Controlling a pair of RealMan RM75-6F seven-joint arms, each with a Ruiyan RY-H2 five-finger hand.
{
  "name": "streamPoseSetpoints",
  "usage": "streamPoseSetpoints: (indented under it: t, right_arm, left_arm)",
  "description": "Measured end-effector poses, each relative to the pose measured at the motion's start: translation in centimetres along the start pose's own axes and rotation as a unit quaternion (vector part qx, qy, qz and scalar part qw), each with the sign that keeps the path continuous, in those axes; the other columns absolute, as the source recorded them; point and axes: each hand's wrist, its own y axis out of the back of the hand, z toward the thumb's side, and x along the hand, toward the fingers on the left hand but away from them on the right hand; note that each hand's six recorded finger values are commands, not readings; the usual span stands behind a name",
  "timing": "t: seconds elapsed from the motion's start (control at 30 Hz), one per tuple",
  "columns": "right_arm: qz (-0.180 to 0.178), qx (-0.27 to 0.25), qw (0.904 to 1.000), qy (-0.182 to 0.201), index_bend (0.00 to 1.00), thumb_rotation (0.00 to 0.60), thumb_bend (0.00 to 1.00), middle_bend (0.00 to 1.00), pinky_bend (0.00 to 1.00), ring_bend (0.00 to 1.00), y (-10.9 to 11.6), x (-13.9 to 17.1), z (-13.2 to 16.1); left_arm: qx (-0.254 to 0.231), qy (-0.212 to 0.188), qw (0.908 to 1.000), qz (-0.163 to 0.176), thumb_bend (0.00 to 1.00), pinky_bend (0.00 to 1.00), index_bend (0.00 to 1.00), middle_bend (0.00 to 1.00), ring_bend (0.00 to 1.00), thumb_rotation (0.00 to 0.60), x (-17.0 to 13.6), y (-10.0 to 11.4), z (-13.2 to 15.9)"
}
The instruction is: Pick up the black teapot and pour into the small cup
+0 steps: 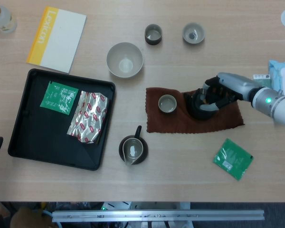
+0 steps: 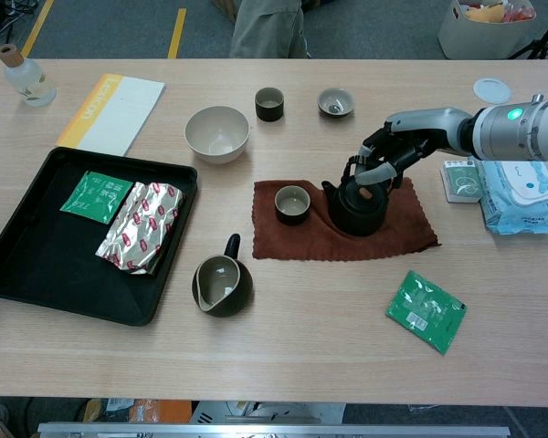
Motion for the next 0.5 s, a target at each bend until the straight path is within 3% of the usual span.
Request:
streamPoseSetpoints:
  t: [0.5]
  right_arm:
    - [0.038,-0.057,0.9976,-0.002,0.44,0.402,0.19,0.55,0.44,0.49,-0.07,0.23,0.24]
  left_arm:
    - [0.002,-0.002,1.0,-0.001,0.29,0.17,0.11,0.15,0.16,0.6,0.16,0.07,0.2]
